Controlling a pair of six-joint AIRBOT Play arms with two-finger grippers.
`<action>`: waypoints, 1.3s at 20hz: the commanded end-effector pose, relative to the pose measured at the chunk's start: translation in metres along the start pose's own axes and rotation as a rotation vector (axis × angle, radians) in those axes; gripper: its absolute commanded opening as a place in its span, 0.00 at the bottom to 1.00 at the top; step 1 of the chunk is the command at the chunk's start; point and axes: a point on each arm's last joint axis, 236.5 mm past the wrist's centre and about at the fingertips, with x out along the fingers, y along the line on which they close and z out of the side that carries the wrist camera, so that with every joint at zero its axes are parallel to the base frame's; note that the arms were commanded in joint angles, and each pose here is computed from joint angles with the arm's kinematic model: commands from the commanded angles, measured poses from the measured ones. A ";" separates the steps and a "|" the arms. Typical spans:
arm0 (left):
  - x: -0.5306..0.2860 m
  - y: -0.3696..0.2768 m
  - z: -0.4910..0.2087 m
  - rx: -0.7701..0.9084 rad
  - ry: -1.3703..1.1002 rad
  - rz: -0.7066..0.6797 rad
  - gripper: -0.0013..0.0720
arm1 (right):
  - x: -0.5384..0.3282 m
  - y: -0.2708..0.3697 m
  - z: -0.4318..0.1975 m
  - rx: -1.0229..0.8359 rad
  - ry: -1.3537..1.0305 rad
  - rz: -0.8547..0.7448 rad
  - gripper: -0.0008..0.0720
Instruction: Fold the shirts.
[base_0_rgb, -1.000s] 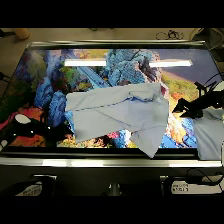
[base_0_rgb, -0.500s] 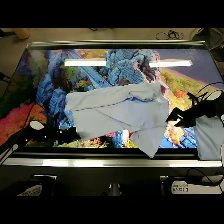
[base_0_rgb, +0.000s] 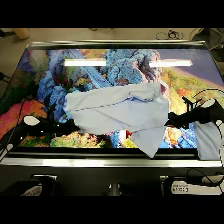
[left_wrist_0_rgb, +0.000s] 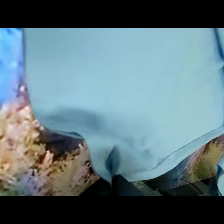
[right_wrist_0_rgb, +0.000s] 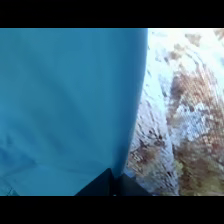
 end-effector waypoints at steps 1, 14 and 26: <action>-0.036 -0.029 0.034 0.124 -0.091 -0.014 0.05 | -0.027 0.022 0.028 -0.086 -0.118 0.029 0.03; -0.561 -0.295 -0.016 0.767 -1.484 0.062 0.05 | -0.567 0.333 -0.104 -0.714 -1.726 0.093 0.03; -0.389 -0.145 0.111 0.524 -0.777 0.311 0.05 | -0.406 0.221 0.041 -0.551 -1.056 -0.120 0.03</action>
